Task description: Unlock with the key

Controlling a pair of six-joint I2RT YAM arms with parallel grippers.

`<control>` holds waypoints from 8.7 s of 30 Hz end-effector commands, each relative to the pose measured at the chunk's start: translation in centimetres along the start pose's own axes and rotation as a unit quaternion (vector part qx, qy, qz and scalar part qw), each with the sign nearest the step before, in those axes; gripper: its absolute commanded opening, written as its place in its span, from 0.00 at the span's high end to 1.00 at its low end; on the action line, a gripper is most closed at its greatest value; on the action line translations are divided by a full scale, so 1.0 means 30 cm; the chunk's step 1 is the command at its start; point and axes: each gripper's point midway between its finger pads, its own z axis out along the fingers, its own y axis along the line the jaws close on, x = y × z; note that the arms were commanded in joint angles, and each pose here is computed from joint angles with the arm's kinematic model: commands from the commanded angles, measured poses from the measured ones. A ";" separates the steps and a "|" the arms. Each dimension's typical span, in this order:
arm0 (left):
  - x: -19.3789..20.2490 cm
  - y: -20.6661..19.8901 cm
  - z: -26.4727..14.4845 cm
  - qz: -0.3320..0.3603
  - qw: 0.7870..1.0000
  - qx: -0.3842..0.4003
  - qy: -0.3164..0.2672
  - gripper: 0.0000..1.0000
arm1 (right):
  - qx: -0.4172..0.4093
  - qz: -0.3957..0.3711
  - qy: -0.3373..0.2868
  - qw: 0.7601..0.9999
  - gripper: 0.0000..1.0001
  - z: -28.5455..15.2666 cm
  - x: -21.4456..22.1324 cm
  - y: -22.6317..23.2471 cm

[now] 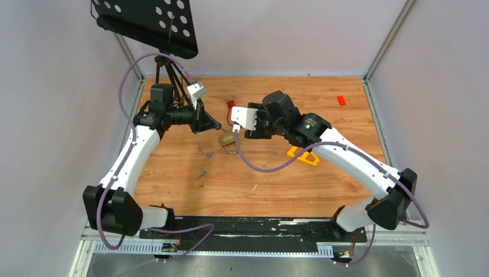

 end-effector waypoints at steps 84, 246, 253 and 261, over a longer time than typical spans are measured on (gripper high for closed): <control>-0.186 -0.109 0.042 -0.314 0.943 0.072 -0.087 1.00 | -0.071 0.105 -0.140 0.982 1.00 -0.049 -0.171 -0.021; 0.033 -0.226 0.171 0.057 0.987 0.147 -0.025 1.00 | -0.297 0.162 -0.274 0.900 1.00 -0.018 -0.310 0.139; 0.076 -0.186 0.173 0.146 0.984 0.104 -0.018 0.98 | -0.337 0.169 -0.265 0.887 1.00 0.007 -0.281 0.189; -0.035 -0.089 0.160 -0.028 0.998 0.031 -0.037 0.31 | -0.177 0.151 -0.178 0.956 1.00 0.105 -0.174 0.090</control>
